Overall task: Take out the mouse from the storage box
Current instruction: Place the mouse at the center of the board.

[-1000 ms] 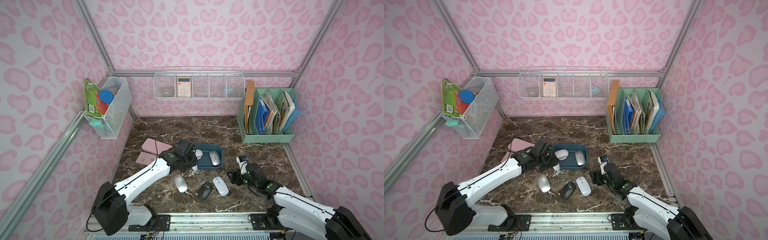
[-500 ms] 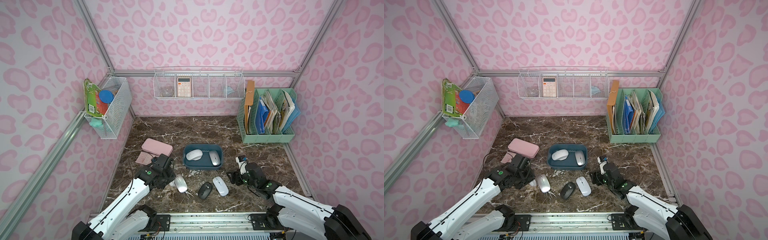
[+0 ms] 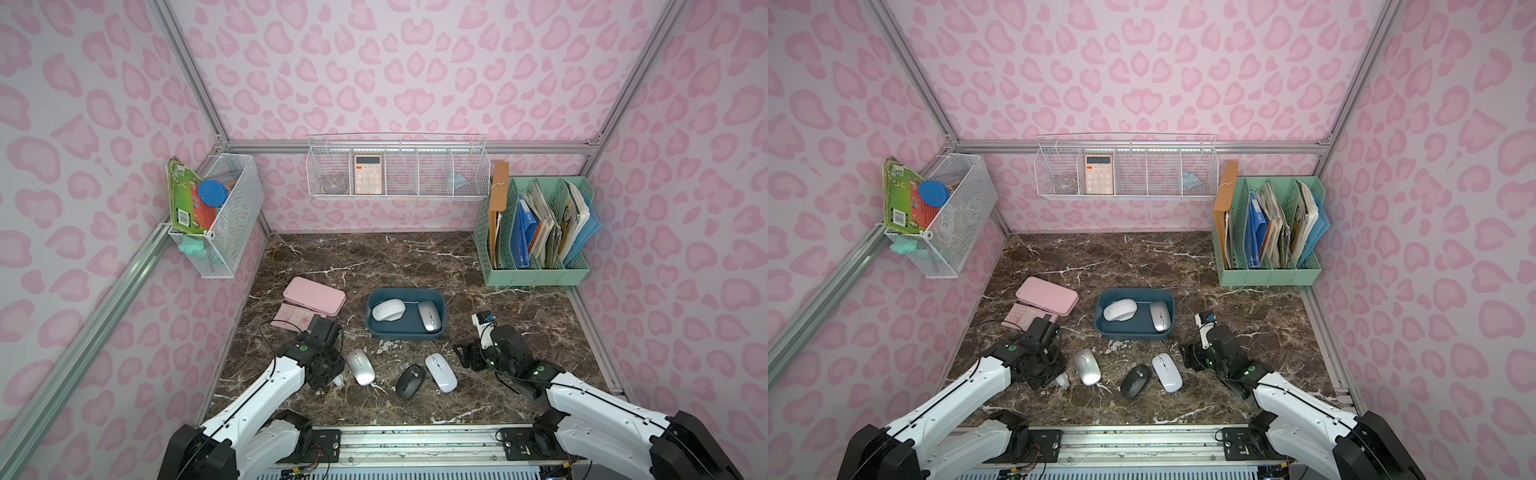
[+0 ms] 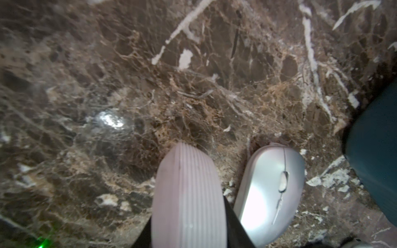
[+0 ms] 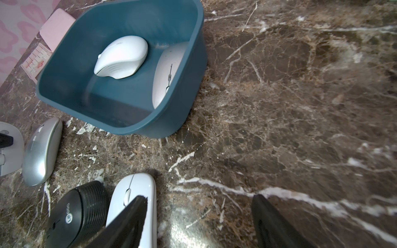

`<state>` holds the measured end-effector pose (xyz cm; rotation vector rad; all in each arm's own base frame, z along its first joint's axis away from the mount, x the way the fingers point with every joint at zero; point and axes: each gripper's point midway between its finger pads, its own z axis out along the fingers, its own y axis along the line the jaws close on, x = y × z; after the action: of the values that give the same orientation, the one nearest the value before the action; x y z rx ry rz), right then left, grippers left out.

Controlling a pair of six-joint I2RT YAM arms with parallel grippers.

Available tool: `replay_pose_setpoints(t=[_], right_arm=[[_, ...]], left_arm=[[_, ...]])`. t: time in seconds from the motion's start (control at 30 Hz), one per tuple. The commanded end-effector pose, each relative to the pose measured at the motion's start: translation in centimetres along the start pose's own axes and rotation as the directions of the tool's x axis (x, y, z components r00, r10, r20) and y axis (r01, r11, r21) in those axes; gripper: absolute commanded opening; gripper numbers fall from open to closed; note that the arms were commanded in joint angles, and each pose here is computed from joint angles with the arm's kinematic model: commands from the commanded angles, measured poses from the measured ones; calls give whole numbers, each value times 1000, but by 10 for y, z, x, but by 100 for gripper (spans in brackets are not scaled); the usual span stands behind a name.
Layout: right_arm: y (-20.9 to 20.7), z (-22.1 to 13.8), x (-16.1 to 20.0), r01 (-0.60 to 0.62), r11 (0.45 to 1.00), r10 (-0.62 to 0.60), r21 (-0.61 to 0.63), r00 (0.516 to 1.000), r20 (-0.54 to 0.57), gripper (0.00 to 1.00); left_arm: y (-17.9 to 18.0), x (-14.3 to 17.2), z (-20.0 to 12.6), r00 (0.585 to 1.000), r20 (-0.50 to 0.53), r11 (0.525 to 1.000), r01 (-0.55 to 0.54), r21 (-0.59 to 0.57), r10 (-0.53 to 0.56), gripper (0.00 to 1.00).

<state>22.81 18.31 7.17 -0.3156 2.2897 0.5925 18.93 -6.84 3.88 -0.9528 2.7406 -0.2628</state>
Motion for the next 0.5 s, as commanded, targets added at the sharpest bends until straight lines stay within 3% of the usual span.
replay_pose_setpoints(t=[0.0, 0.3, 0.47], right_arm=[[0, -2, 0, -7, 1000, 7, 1, 1000, 3, 80], [0, 2, -1, 5, 1000, -4, 11, 1000, -21, 80], [0, 2, -2, 5, 1000, -4, 12, 1000, -17, 80]], left_arm=[[-22, -1, 4, 998, -21, 995, -58, 83, 60, 27], [-54, 16, 11, 988, -96, 969, -95, 229, 120, 28], [-60, 25, 14, 979, -108, 963, -145, 228, 173, 30]])
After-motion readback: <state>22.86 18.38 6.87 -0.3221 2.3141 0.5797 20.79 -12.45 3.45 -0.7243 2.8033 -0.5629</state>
